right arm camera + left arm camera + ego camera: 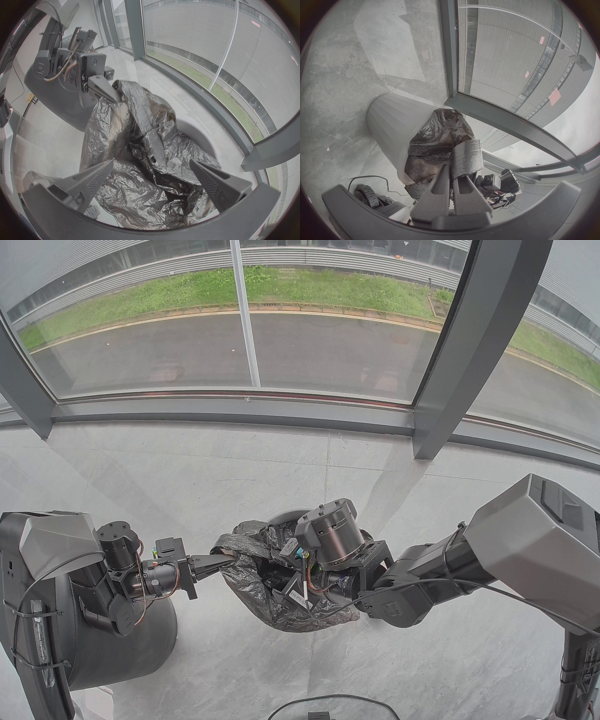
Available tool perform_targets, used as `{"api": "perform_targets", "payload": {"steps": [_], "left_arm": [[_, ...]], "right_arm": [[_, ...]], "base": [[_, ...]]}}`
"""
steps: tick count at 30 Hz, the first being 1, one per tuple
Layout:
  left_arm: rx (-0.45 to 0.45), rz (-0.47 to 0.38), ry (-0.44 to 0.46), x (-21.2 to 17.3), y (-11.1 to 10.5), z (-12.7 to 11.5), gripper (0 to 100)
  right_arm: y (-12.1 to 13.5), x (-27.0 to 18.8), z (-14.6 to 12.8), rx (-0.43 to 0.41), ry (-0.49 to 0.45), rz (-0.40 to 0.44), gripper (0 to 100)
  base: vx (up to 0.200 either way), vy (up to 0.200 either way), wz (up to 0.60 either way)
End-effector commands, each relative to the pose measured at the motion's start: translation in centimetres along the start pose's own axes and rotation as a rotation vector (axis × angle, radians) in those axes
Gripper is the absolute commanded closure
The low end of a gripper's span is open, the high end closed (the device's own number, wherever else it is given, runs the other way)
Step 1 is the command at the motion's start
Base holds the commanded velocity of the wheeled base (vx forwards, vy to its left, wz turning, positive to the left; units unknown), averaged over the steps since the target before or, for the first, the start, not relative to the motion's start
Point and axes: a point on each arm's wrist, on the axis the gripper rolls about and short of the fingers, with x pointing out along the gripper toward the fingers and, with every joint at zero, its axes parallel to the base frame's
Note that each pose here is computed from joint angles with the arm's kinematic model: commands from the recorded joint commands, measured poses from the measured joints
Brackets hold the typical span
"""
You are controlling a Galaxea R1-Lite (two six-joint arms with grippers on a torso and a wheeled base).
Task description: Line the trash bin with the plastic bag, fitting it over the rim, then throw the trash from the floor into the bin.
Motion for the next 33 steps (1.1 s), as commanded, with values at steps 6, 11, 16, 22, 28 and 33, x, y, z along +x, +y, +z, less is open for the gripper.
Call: {"api": "perform_targets", "payload": {"steps": [6,11,16,22,28,33], "left_arm": [[-0.001,0.001,-0.002,-0.1,0.0,0.0,100],[-0.001,0.001,-0.002,-0.1,0.0,0.0,100],[-0.001,0.001,-0.003,-0.1,0.0,0.0,100],[0.001,0.001,-0.003,-0.1,0.0,0.0,100],[-0.001,0.002,-0.003,-0.1,0.0,0.0,100],[0.000,0.002,-0.003,-0.1,0.1,0.0,100]], "right_arm": [[0.4,1.6,-1.3,0.002,0.041,-0.003,0],[-0.4,2.1,-1.4,0.014,0.044,-0.023,0],[-0.6,2.4,-1.7,0.018,0.050,-0.029,0],[-0.7,2.7,-1.4,0.022,0.041,-0.034,0],[-0.6,3.6,-1.1,0.025,0.033,-0.051,0],[-0.6,4.1,-0.9,0.025,0.026,-0.062,0]], "base": [[0.000,0.000,0.00],[0.000,0.000,0.00],[0.000,0.000,0.00],[0.000,0.000,0.00],[0.000,0.000,0.00],[0.000,0.000,0.00]]}}
